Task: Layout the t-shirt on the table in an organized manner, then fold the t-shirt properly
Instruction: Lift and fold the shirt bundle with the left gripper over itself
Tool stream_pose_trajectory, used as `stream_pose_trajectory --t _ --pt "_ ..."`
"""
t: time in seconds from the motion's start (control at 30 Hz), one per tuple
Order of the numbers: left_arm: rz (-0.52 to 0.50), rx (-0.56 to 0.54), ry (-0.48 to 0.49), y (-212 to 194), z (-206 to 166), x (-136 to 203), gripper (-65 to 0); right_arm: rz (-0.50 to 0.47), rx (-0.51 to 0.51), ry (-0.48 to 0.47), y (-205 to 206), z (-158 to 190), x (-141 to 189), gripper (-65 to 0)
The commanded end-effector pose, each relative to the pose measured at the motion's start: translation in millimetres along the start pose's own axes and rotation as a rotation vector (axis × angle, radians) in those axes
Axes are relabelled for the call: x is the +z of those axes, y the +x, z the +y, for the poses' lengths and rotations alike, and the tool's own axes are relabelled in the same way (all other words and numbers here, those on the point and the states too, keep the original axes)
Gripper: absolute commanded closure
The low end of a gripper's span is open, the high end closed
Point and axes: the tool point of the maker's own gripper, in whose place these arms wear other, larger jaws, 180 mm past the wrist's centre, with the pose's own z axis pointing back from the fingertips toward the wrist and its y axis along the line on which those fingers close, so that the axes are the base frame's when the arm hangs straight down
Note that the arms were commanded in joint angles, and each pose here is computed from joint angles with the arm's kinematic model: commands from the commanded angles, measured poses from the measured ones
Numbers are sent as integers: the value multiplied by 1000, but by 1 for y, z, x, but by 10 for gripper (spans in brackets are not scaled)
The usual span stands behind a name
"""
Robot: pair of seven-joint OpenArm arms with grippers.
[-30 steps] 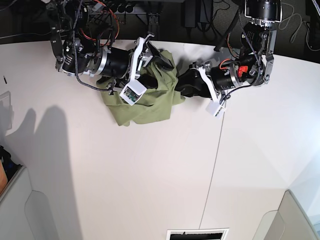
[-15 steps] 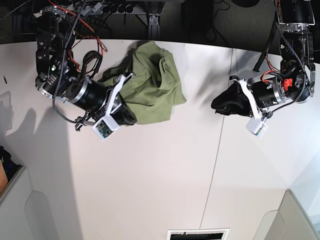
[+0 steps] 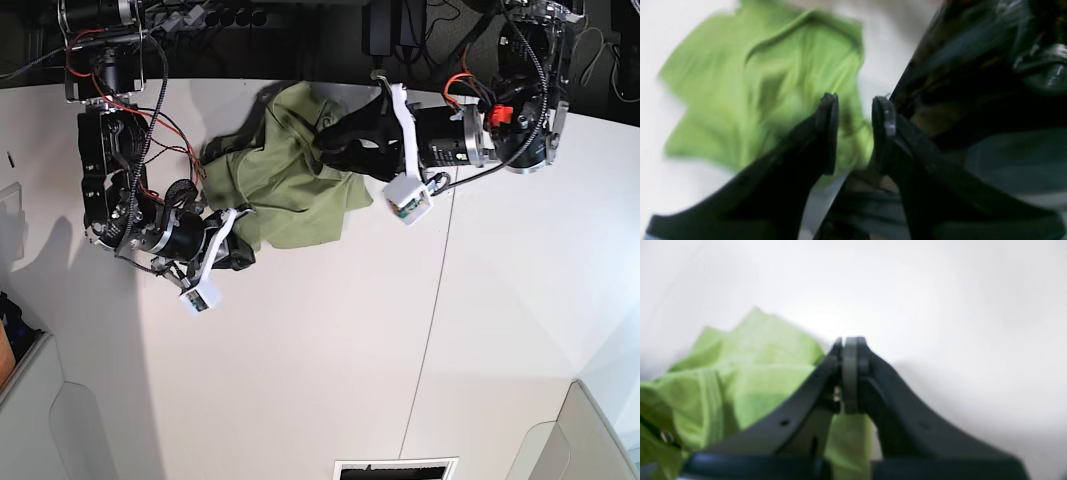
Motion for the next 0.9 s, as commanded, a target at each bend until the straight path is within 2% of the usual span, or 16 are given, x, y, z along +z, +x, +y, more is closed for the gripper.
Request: stream_pose_trajectory --t 0.0,0.17,0.47,0.7,0.87 --pt "-49 -27 0 14 -2 1 -175 -51 24 13 20 2 1 0" --pt "-68 -7 74 9 18 -7 -175 2 59 62 7 22 -10 0" --pt "41 134 133 -42 58 -14 -175 21 83 87 3 33 -15 0" --pt "85 120 165 -51 69 -3 -175 74 84 86 -6 33 -14 0" --pt "89 112 212 -49 91 -5 -175 88 78 90 -12 34 -14 0"
